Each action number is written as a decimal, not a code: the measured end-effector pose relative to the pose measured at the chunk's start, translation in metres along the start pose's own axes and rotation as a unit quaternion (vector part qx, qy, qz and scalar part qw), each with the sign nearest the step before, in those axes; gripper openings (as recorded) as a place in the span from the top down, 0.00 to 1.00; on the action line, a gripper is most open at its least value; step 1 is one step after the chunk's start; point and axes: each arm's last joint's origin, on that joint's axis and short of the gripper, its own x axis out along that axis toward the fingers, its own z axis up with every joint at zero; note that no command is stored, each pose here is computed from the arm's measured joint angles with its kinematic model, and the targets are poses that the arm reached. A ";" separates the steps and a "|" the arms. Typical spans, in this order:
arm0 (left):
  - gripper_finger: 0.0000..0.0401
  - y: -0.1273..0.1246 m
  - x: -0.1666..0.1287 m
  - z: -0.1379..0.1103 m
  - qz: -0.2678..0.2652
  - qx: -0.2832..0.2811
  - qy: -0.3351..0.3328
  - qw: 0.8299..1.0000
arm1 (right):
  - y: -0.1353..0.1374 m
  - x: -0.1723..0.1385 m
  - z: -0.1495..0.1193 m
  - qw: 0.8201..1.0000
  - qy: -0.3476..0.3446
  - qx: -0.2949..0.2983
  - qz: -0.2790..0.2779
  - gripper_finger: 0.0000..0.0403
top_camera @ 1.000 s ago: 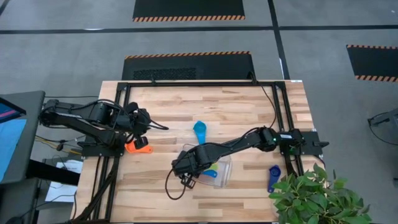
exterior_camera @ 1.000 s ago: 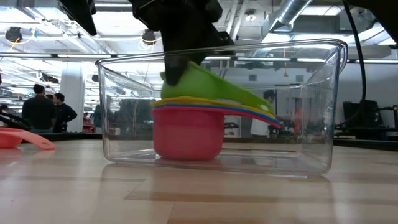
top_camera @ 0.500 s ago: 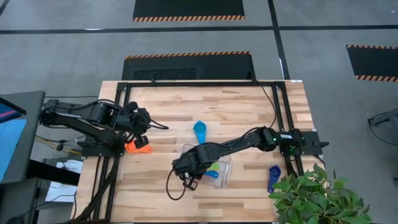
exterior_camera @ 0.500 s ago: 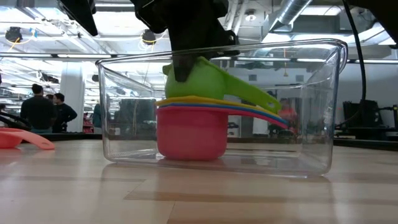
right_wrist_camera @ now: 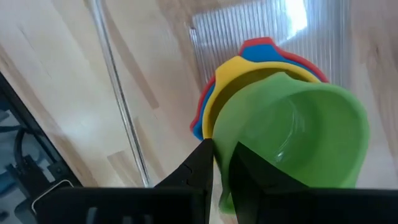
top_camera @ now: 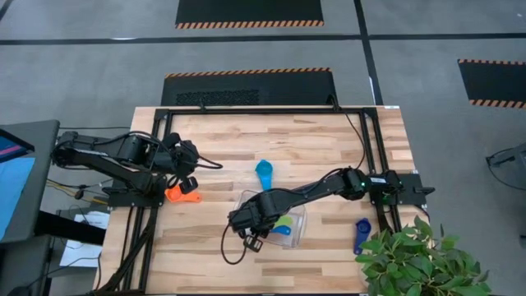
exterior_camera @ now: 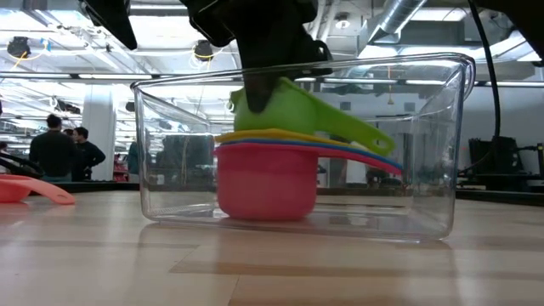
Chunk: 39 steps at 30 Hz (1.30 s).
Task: Nest measuring cups in basket
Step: Stack the green measuring cup on top of the yellow measuring cup into the transparent bin
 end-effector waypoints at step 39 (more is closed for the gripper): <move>0.89 0.000 0.000 0.000 0.000 -0.013 0.000 1.000 | -0.025 -0.008 -0.011 0.991 0.052 0.018 -0.123 0.61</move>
